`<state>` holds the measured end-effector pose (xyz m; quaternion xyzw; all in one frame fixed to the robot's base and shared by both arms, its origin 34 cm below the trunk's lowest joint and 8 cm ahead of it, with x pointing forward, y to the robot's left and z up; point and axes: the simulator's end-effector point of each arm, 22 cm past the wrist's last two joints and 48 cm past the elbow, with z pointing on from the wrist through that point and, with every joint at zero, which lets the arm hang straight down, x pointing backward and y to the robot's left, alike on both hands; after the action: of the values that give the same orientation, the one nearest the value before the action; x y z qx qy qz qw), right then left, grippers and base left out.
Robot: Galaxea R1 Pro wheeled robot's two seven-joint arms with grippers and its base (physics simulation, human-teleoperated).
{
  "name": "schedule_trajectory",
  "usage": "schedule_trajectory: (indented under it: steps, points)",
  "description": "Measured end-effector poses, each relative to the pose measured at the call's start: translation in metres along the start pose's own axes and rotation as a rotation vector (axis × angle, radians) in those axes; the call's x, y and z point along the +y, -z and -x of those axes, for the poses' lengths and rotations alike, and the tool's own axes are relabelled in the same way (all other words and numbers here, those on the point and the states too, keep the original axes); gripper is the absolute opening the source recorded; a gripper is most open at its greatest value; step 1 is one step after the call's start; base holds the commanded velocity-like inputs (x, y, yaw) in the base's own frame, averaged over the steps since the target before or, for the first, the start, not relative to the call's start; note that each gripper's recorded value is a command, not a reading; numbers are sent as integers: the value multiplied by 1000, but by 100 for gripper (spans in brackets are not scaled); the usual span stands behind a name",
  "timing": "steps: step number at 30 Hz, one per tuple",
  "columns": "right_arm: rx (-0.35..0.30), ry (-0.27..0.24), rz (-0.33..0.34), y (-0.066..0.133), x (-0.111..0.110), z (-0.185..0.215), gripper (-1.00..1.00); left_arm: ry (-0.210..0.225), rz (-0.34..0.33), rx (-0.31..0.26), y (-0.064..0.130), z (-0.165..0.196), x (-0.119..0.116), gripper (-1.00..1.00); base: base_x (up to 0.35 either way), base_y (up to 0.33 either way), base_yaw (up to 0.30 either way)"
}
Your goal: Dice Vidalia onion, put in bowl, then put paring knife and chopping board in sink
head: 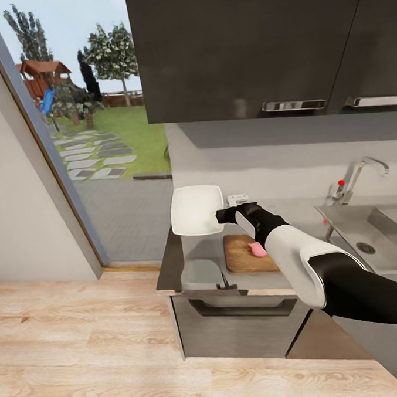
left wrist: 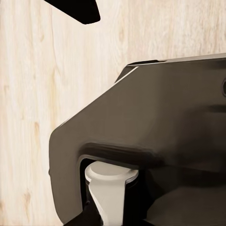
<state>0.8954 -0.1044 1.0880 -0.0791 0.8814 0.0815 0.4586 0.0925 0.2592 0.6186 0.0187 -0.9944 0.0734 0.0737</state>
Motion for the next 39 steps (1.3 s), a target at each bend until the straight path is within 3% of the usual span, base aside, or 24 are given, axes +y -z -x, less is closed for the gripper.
schedule_trajectory:
  steps: [20, 24, 39]
  points:
    - [34, -7, 1, -16, -2, -20, -100, 4, 29, 32, -1, -13, 7, 100, 38, 45, 0]
    - [69, -8, 4, -20, -2, -37, -100, 5, 29, 37, -1, -14, 7, 100, 27, 21, 11]
    - [82, -11, 4, -21, -2, -43, -100, 5, 29, 37, -1, -15, 7, 100, 1, 1, 1]
